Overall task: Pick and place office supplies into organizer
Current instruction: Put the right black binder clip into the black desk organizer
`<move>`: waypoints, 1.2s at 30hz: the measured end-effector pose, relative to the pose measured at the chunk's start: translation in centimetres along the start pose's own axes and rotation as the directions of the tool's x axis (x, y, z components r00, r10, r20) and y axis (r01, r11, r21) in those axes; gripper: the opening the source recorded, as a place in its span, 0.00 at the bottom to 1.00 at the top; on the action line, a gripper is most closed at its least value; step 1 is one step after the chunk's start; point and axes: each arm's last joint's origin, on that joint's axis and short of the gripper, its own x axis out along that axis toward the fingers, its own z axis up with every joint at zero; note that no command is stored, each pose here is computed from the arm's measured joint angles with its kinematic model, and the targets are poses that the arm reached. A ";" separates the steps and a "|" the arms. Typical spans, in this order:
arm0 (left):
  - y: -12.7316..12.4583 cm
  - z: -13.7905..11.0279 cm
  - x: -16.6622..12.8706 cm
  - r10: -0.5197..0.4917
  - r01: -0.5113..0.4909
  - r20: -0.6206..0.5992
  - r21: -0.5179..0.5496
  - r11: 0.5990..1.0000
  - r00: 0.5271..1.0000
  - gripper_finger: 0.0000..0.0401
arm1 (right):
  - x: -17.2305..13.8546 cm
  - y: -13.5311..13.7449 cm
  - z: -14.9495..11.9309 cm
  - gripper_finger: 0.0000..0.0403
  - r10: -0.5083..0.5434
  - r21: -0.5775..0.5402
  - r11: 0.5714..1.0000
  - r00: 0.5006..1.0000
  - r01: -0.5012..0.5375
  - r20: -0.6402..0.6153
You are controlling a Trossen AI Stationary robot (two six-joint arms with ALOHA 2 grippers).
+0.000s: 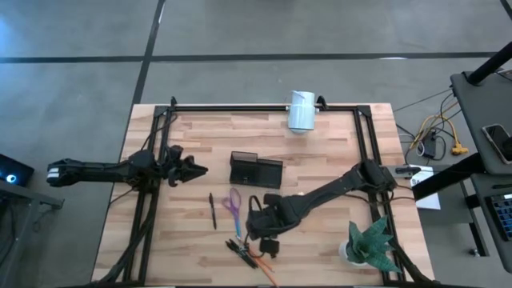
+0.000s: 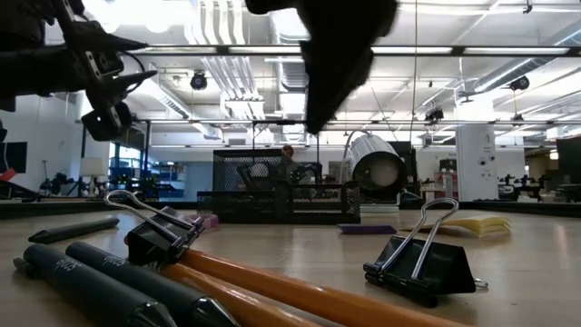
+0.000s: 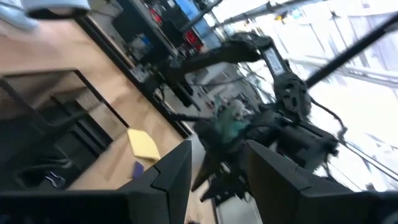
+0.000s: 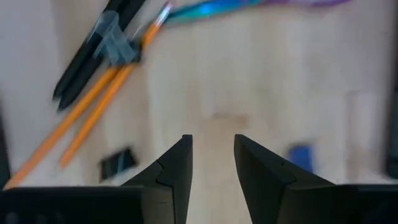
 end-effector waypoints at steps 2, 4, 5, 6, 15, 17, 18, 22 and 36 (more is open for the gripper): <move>-0.1 -0.1 0.0 -0.024 0.024 -0.033 0.000 1.000 0.999 0.33 | 0.6 0.5 -0.9 0.28 0.051 0.045 0.998 0.997 -0.048 -0.059; -0.1 -0.2 0.0 -0.038 0.038 -0.062 -0.002 0.999 0.997 0.33 | 1.2 1.0 -1.8 0.29 0.095 0.162 0.984 0.989 -0.075 -0.117; -0.1 -0.2 0.0 -0.044 0.043 -0.073 -0.003 0.999 0.996 0.33 | 1.4 1.3 -2.2 0.30 0.115 0.236 0.969 0.983 -0.079 -0.141; -0.1 -0.3 0.1 -0.046 0.046 -0.082 -0.004 0.999 0.996 0.33 | 1.6 1.6 -2.5 0.31 0.132 0.302 0.950 0.979 -0.079 -0.158; 0.2 -0.6 0.2 -0.051 0.050 -0.145 -0.015 0.999 0.988 0.33 | 0.7 6.0 -3.0 0.46 0.217 0.615 0.766 0.976 -0.185 0.023; 0.2 -0.7 0.3 -0.047 0.045 -0.152 -0.017 0.999 0.987 0.33 | 0.8 6.1 -3.4 0.51 0.167 0.689 0.709 0.985 -0.147 0.038; 0.3 -0.7 0.3 -0.043 0.040 -0.156 -0.018 0.999 0.987 0.33 | 1.0 6.0 -3.6 0.53 0.142 0.726 0.676 0.989 -0.125 0.038; 0.4 -0.8 0.4 -0.030 0.027 -0.171 -0.022 0.999 0.985 0.33 | 2.0 5.3 -4.7 0.58 0.070 0.853 0.522 0.997 -0.012 -0.029; 0.6 -1.1 0.5 -0.049 0.041 -0.236 -0.040 0.998 0.970 0.33 | 3.9 4.6 -5.1 0.55 0.124 0.893 0.450 0.992 -0.031 -0.028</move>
